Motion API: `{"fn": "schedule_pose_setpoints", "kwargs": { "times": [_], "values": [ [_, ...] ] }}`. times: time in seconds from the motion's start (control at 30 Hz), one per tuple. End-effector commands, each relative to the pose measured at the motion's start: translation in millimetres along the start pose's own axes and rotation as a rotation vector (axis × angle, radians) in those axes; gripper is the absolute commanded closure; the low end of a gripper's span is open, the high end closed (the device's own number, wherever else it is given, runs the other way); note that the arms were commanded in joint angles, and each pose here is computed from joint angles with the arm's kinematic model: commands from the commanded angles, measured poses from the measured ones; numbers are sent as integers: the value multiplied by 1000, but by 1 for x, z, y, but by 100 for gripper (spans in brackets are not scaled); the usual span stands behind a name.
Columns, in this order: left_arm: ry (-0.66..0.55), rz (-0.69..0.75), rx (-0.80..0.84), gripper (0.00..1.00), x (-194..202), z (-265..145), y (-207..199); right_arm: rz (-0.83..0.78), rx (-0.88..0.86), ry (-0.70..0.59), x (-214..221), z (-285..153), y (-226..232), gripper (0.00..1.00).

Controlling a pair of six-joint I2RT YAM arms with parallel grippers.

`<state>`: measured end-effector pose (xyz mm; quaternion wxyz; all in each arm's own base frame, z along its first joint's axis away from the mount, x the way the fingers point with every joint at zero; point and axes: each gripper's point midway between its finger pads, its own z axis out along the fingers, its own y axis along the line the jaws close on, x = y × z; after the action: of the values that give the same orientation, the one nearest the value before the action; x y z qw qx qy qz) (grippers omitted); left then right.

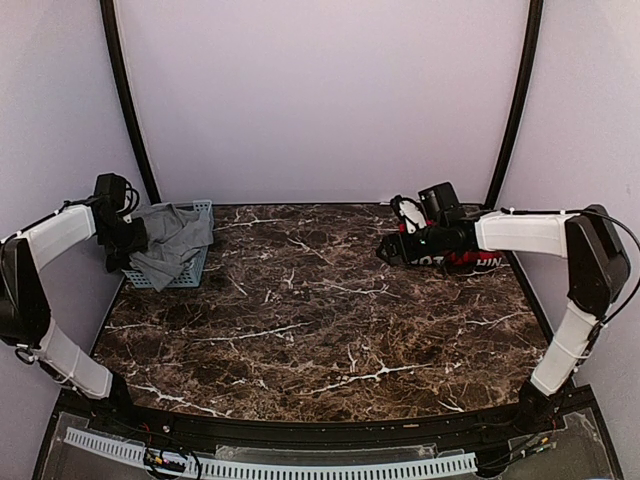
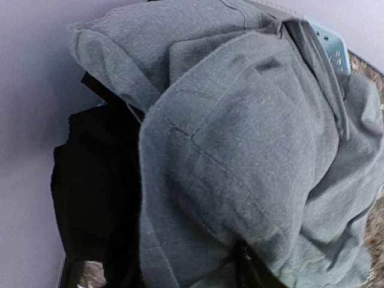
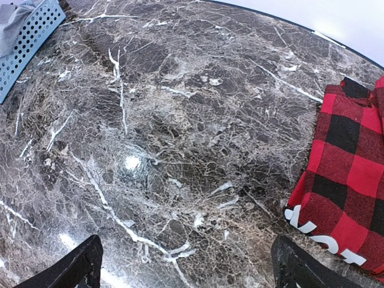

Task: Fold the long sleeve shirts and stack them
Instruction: Pick up the crumpled shirt from the bin, then place the crumpled shirt at the center of the board.

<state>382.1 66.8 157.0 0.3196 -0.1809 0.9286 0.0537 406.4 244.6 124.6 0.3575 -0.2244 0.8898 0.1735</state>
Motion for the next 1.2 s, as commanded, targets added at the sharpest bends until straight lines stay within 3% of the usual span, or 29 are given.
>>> {"fn": "schedule_pose_setpoints", "kwargs": {
  "times": [0.0,0.13,0.3,0.43,0.53,0.57,0.63,0.67,0.77,0.9,1.03,1.07,1.17],
  "values": [
    [-74,-12,109,68,-32,-18,-19,1,-23,4,8,5,10,6],
    [-109,-12,156,97,-42,-28,-26,2,-26,10,11,2,12,7],
    [-267,-6,336,100,-72,-84,-50,1,-24,16,13,-5,14,7],
    [-458,-6,620,100,-110,-178,-84,8,-19,-6,6,-16,15,7],
    [-573,25,990,100,-136,-280,-131,19,-31,-35,-2,-29,19,7],
    [-584,45,1055,100,-137,-300,-143,23,-34,-45,-4,-33,20,7],
    [-662,158,1244,100,-138,-382,-179,30,-35,-65,-8,-43,21,7],
    [-644,223,1353,100,-121,-410,-201,32,-34,-77,-10,-48,22,7],
    [-609,309,1556,100,-100,-460,-232,43,-21,-111,-14,-61,21,7],
    [-430,378,1611,100,-55,-430,-286,59,18,-147,-17,-76,15,6],
    [-97,560,1624,94,41,-371,-374,82,84,-158,-13,-84,3,4],
    [-4,585,1585,92,64,-339,-398,87,98,-150,-10,-85,0,3],
    [146,669,1518,89,130,-290,-442,105,147,-130,-1,-86,-10,2]
  ]
}}
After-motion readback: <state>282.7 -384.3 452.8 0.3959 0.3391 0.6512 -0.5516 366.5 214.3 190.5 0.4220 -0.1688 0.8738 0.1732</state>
